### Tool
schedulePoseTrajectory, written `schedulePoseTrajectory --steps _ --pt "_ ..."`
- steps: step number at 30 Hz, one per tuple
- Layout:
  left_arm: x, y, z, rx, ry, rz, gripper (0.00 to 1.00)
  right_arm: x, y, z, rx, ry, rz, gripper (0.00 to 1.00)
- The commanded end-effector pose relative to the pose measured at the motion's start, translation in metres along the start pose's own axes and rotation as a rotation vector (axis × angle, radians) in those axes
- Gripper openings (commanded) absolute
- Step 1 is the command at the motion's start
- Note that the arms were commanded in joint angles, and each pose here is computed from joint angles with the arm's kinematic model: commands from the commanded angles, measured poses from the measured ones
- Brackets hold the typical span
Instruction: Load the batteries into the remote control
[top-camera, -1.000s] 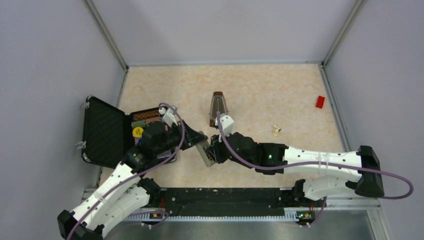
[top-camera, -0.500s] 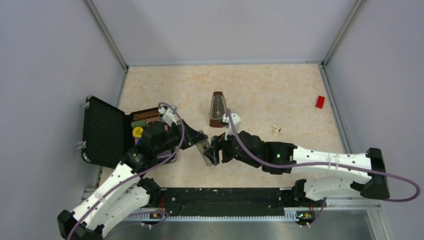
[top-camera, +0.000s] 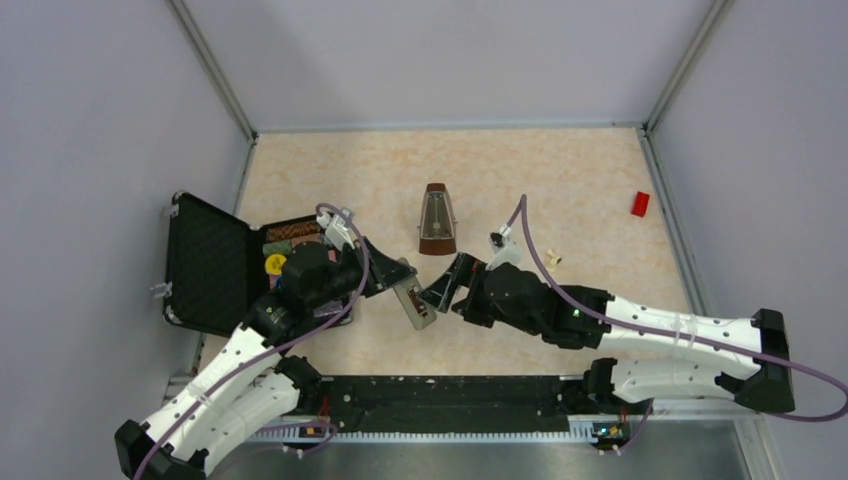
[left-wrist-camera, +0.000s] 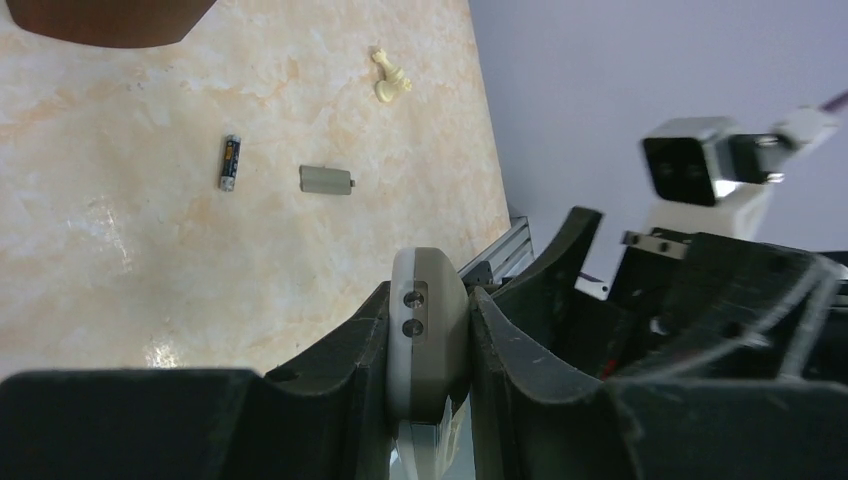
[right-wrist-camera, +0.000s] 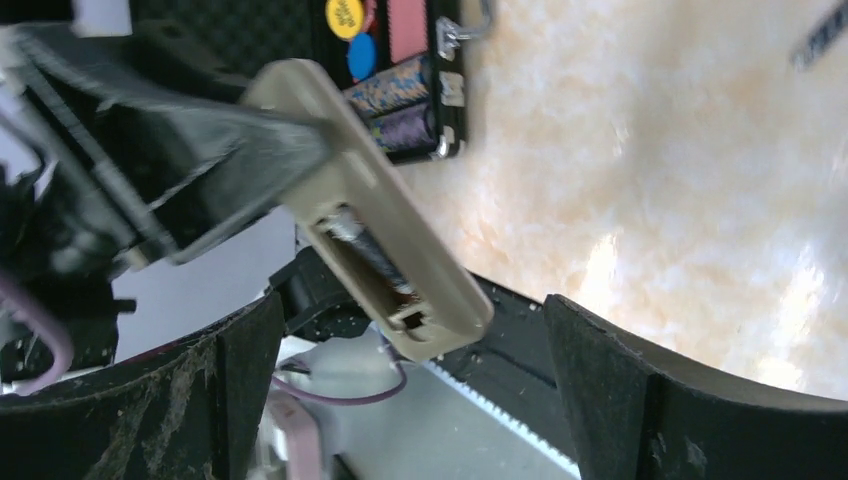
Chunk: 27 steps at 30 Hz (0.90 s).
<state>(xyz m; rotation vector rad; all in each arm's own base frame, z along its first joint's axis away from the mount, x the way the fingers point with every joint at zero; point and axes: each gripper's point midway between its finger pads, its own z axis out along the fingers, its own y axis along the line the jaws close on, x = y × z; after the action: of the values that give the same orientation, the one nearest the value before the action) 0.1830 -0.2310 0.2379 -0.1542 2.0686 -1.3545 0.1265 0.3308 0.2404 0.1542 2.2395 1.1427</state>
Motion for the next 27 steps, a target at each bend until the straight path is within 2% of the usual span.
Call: schedulePoseTrajectory --steps 1,6,12,19,23,27 --pt "-0.015 -0.027 -0.004 0.091 -0.052 0.057 0.0 0.006 -0.003 -0.003 -0.004 0.03 0.355 0.99" --pt "-0.018 -0.029 -0.002 0.094 -0.056 0.07 0.0 -0.003 0.005 -0.006 -0.095 -0.004 0.518 0.99" --pt "-0.018 -0.028 0.001 0.089 -0.048 0.07 0.0 -0.015 0.009 -0.006 -0.114 -0.056 0.559 0.99" --pt "-0.021 -0.033 0.001 0.104 -0.059 0.075 0.0 0.001 0.006 0.011 -0.031 0.011 0.593 0.99" --pt "-0.02 -0.032 0.002 0.105 -0.054 0.072 0.0 0.008 0.012 0.02 -0.049 0.043 0.611 0.99" --pt "-0.018 -0.03 0.002 0.105 -0.052 0.071 0.0 0.002 0.014 0.022 -0.079 0.015 0.652 0.99"
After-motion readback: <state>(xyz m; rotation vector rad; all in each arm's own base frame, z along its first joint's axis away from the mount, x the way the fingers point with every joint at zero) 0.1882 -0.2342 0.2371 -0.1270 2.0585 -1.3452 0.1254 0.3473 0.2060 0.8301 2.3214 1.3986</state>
